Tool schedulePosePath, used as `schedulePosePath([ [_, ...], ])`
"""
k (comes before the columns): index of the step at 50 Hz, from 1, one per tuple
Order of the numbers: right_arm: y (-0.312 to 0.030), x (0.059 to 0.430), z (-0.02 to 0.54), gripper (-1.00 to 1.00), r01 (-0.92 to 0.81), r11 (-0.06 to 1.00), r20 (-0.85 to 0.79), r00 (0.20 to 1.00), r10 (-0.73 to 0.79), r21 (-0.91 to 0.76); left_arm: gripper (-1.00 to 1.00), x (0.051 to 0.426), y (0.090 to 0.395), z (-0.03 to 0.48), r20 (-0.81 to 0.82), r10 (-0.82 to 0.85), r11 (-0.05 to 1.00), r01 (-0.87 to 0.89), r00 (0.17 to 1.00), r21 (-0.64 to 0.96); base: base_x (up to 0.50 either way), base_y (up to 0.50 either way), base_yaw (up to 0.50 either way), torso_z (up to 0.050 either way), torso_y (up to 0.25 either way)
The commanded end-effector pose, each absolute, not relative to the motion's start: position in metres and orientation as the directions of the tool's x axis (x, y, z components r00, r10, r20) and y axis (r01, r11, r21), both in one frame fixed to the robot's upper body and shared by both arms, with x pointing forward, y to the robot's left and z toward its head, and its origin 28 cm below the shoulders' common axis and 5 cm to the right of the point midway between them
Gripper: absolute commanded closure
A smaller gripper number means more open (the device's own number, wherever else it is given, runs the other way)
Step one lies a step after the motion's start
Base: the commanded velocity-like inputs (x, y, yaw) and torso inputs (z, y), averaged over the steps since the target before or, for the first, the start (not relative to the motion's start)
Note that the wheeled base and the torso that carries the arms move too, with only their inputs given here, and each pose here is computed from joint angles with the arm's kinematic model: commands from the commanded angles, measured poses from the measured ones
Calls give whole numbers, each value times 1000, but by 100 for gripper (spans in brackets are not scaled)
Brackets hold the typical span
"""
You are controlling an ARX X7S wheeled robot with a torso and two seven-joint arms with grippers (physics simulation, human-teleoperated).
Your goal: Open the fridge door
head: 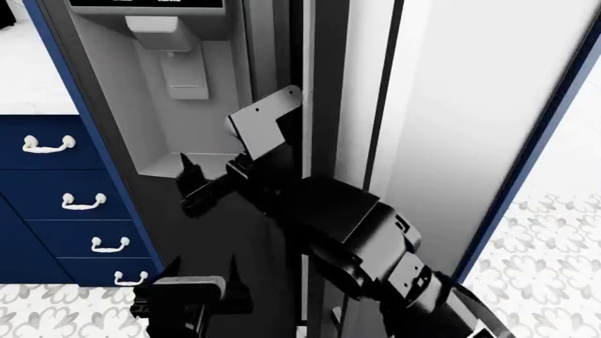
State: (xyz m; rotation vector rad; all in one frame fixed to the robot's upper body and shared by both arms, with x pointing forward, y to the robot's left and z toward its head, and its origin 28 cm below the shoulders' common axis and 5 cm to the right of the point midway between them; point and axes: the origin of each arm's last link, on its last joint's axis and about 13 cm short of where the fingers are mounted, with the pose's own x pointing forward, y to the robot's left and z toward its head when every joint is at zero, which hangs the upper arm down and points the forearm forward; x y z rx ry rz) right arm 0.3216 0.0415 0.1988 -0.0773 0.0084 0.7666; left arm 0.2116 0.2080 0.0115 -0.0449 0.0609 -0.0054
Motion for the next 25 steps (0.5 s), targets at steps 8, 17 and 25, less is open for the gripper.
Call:
schedulePosePath([
  [8, 43, 363, 194, -100, -562, 823, -119, 825, 553, -77, -100, 212, 208, 11, -65, -7, 998, 3, 998, -55, 0, 0, 0, 0, 0],
  [17, 39, 355, 187, -100, -522, 852, -88, 851, 517, -44, -100, 212, 208, 11, -65, -5, 999, 2, 998, -53, 0, 0, 0, 0, 0],
  [25, 29, 347, 181, -100, -445, 895, -42, 895, 445, 4, -100, 212, 208, 12, -66, -7, 999, 4, 998, -51, 0, 0, 0, 0, 0],
])
